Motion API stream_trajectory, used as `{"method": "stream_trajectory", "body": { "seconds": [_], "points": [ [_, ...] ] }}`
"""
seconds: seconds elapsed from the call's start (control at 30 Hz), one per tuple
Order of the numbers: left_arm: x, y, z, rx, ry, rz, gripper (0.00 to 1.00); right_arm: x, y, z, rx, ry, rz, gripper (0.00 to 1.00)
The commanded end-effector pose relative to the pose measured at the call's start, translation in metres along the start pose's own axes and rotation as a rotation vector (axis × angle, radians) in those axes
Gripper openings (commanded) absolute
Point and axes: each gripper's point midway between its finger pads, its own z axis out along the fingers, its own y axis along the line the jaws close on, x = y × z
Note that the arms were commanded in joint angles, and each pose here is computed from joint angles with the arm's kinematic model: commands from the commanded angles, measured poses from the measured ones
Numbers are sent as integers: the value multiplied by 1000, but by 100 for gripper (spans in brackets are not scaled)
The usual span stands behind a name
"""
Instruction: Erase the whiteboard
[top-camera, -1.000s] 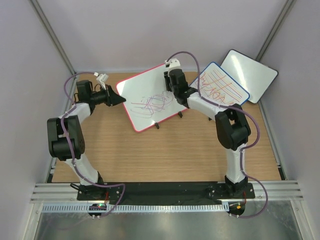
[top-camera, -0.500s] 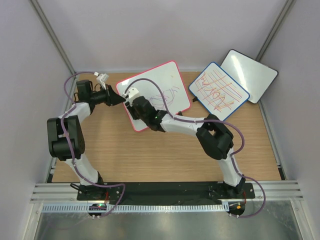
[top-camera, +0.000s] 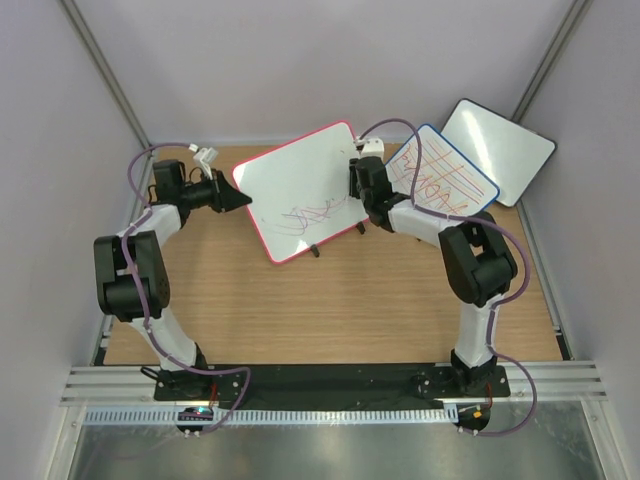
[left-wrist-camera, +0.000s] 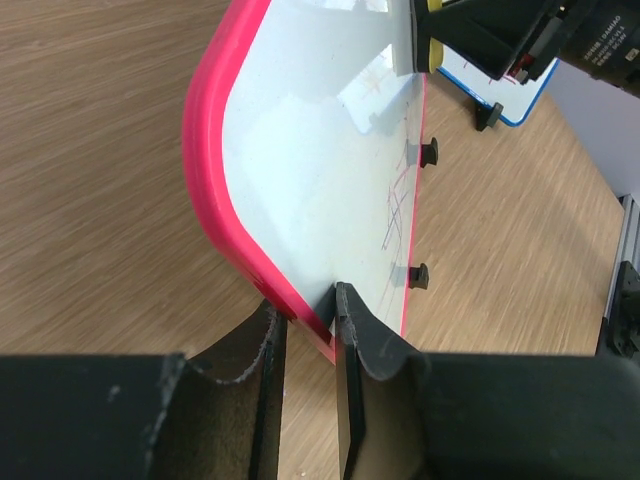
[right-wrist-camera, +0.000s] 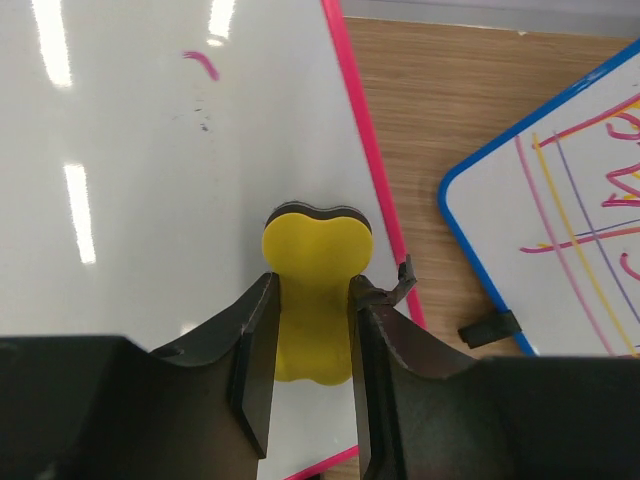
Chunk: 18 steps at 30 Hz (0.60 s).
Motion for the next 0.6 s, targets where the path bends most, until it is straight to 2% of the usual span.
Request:
{"method": "stream_trajectory", "body": {
  "seconds": [0.0,0.23,0.3,0.33,0.4,0.43,0.57],
  "points": [
    [-24,8,-4,-61,-35,197,0,15,-19,5,75,45,-36,1],
    [-24,8,-4,-63,-31,201,0,-11,14,-6,-1,-11,-28,1],
    [-23,8,-5,-64,-27,199,0,-39,17,-2,-8,-50,-20,1],
    [-24,7,-5,-64,-27,200,0,-73,21,-1,-17,-105,-7,1],
    [-24,6,-6,-65,-28,206,0,-88,22,8,-29,-110,-7,1],
    [-25,5,-6,-65,-29,209,0,-115,24,9,-33,-151,-2,1],
    [-24,5,-6,-65,-26,207,0,-131,20,30,-16,-154,-11,1]
  ]
}}
